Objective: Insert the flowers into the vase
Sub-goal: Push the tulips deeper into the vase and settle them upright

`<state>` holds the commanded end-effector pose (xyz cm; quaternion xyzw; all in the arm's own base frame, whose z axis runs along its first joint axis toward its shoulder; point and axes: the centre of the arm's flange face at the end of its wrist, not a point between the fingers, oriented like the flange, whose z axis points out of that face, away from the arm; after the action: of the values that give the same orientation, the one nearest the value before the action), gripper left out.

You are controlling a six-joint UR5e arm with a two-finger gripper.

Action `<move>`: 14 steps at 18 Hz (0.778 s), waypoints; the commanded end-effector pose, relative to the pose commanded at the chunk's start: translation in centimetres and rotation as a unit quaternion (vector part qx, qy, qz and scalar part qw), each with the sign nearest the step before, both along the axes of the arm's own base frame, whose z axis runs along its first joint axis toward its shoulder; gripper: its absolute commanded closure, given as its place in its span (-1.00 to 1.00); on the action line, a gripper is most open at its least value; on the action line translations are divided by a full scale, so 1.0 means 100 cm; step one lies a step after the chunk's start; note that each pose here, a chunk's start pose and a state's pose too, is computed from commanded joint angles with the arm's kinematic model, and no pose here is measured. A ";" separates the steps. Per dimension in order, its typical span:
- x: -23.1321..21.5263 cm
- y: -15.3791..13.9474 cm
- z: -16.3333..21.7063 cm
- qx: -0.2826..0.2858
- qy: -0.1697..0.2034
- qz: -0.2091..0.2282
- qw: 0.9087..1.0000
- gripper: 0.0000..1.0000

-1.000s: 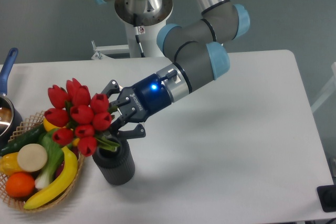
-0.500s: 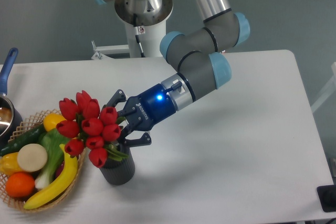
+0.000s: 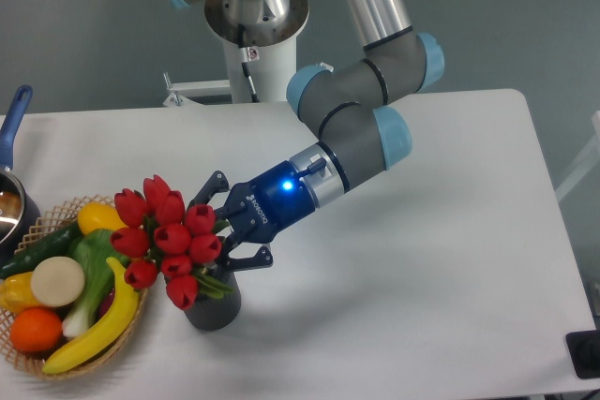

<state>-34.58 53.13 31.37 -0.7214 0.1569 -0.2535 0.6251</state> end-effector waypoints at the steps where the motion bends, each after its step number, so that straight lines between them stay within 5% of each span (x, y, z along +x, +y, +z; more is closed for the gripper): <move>1: 0.000 0.000 -0.001 0.000 0.000 0.000 1.000 0.17; 10: 0.004 -0.003 -0.020 0.009 0.013 -0.003 1.000 0.09; 14: 0.003 -0.002 -0.020 0.010 0.015 -0.004 1.000 -0.51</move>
<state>-34.26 52.90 29.33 -0.7183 0.1716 -0.2431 0.6289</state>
